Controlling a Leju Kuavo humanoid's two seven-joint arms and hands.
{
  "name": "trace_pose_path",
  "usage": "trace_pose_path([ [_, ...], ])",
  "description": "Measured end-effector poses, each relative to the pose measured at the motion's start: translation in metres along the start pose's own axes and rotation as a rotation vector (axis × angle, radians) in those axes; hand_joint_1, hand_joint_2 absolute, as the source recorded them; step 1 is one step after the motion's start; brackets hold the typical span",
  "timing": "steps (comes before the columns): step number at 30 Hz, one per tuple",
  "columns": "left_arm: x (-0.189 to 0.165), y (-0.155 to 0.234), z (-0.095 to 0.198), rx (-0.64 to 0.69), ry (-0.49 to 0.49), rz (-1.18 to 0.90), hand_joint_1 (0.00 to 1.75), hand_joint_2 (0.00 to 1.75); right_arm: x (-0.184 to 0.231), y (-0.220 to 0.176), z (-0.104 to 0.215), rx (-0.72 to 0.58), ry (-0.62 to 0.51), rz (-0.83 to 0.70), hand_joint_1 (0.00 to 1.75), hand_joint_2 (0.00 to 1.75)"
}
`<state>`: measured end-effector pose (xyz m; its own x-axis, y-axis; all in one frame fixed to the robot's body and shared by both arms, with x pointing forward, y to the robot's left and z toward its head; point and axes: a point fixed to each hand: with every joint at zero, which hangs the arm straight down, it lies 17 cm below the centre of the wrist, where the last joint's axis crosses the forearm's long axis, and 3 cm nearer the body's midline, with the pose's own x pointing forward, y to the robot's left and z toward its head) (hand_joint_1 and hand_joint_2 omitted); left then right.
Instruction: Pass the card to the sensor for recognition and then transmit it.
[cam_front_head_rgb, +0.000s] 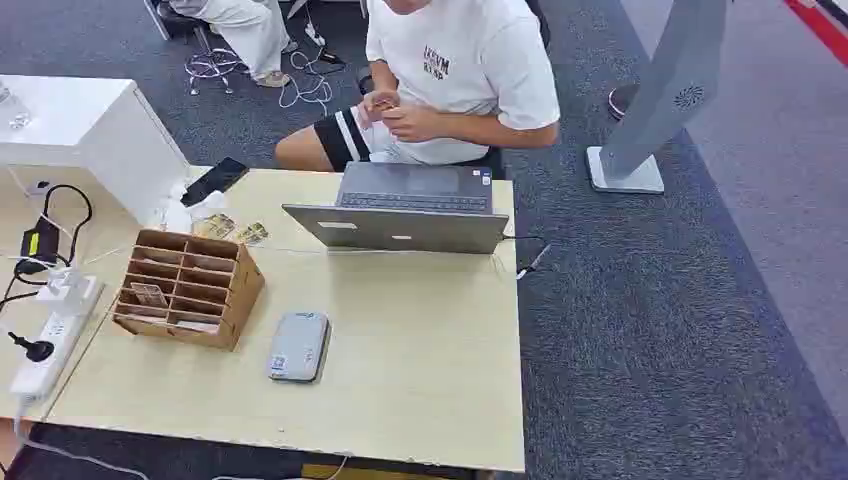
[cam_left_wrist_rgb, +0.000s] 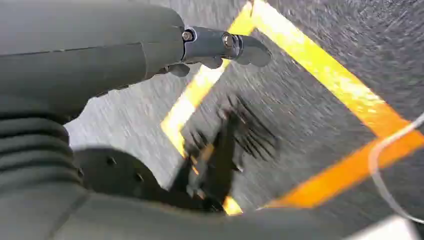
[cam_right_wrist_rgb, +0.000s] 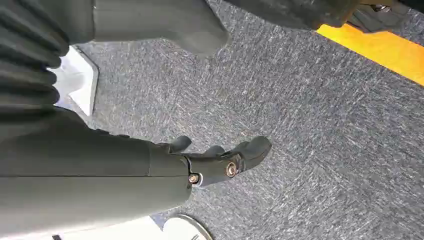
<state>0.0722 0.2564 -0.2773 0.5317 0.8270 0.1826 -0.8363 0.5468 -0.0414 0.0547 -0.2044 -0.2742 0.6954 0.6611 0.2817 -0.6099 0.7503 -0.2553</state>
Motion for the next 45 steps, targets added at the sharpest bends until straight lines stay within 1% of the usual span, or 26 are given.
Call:
trace_pose_path([
  [2, 0.009, -0.004, 0.001, -0.015, -0.045, 0.139, 0.00, 1.75, -0.001, 0.000, 0.000, 0.002, -0.003, 0.000, 0.00, 0.00],
  [4, 0.027, -0.008, 0.005, -0.051, -0.129, 0.344, 0.00, 1.75, -0.001, 0.000, 0.000, 0.003, -0.008, 0.002, 0.00, 0.00],
  [6, 0.046, -0.006, 0.012, -0.071, -0.238, 0.519, 0.00, 1.75, 0.000, 0.000, 0.000, 0.004, -0.010, 0.002, 0.00, 0.00],
  [7, 0.052, -0.004, 0.016, -0.073, -0.294, 0.595, 0.00, 1.75, 0.000, 0.001, 0.000, 0.008, -0.012, 0.001, 0.00, 0.00],
  [9, 0.058, 0.001, 0.023, -0.074, -0.361, 0.683, 0.00, 1.75, 0.000, 0.002, 0.001, 0.013, -0.014, 0.000, 0.00, 0.00],
  [10, 0.057, 0.003, 0.024, -0.068, -0.370, 0.708, 0.00, 1.75, 0.000, 0.003, 0.001, 0.017, -0.015, 0.000, 0.00, 1.75],
  [13, 0.053, 0.006, 0.026, -0.055, -0.379, 0.752, 0.00, 1.75, 0.001, 0.003, 0.001, 0.019, -0.015, -0.001, 0.00, 1.75],
  [16, 0.067, 0.012, 0.036, -0.077, -0.482, 0.832, 0.00, 1.75, 0.001, 0.003, 0.001, 0.019, -0.019, -0.003, 0.00, 1.75],
  [17, 0.073, 0.011, 0.041, -0.102, -0.517, 0.860, 0.00, 1.75, 0.000, 0.001, 0.000, 0.016, -0.012, -0.004, 0.00, 1.75],
  [18, 0.079, 0.007, 0.045, -0.161, -0.531, 0.899, 0.00, 1.75, -0.004, 0.000, 0.000, 0.012, 0.015, -0.011, 0.00, 1.75],
  [20, 0.110, 0.010, 0.054, -0.310, -0.556, 1.017, 0.00, 1.75, -0.012, 0.004, 0.001, 0.021, 0.077, -0.024, 0.00, 1.75],
  [21, 0.132, 0.016, 0.060, -0.391, -0.555, 1.067, 0.00, 1.75, -0.014, 0.005, 0.002, 0.023, 0.091, -0.028, 0.00, 1.75],
  [22, 0.149, 0.018, 0.068, -0.491, -0.524, 1.100, 0.00, 1.75, -0.015, 0.007, 0.002, 0.026, 0.102, -0.033, 0.00, 1.75],
  [23, 0.165, 0.022, 0.077, -0.565, -0.523, 1.105, 0.00, 1.75, -0.015, 0.008, 0.002, 0.028, 0.106, -0.039, 0.00, 1.75],
  [24, 0.182, 0.028, 0.088, -0.623, -0.550, 1.106, 0.00, 1.75, -0.014, 0.009, 0.002, 0.029, 0.109, -0.045, 0.00, 1.75],
  [25, 0.201, 0.042, 0.102, -0.663, -0.615, 1.112, 0.00, 1.75, -0.014, 0.009, 0.003, 0.031, 0.110, -0.047, 0.00, 1.75],
  [26, 0.218, 0.058, 0.116, -0.673, -0.700, 1.119, 0.00, 1.75, -0.014, 0.010, 0.003, 0.034, 0.110, -0.048, 0.00, 1.75],
  [28, 0.243, 0.079, 0.140, -0.683, -0.831, 1.103, 0.00, 1.75, -0.014, 0.011, 0.003, 0.040, 0.109, -0.055, 0.00, 1.75],
  [30, 0.261, 0.093, 0.162, -0.700, -0.926, 1.080, 0.00, 1.75, -0.013, 0.013, 0.003, 0.043, 0.108, -0.059, 0.00, 1.75],
  [33, 0.278, 0.101, 0.185, -0.714, -1.006, 1.048, 0.00, 1.75, -0.011, 0.014, 0.003, 0.044, 0.107, -0.066, 0.00, 1.75],
  [39, 0.294, 0.108, 0.214, -0.743, -1.104, 0.990, 0.00, 1.75, -0.010, 0.015, 0.004, 0.044, 0.104, -0.071, 0.00, 1.75],
  [42, 0.307, 0.106, 0.249, -0.820, -1.218, 0.907, 0.00, 1.75, -0.009, 0.016, 0.004, 0.046, 0.092, -0.072, 0.00, 1.75],
  [43, 0.316, 0.106, 0.263, -0.836, -1.274, 0.858, 0.00, 1.75, -0.008, 0.017, 0.004, 0.048, 0.087, -0.072, 0.00, 1.75],
  [45, 0.334, 0.104, 0.284, -0.827, -1.369, 0.737, 0.00, 1.75, -0.008, 0.020, 0.005, 0.063, 0.078, -0.072, 0.00, 1.75],
])
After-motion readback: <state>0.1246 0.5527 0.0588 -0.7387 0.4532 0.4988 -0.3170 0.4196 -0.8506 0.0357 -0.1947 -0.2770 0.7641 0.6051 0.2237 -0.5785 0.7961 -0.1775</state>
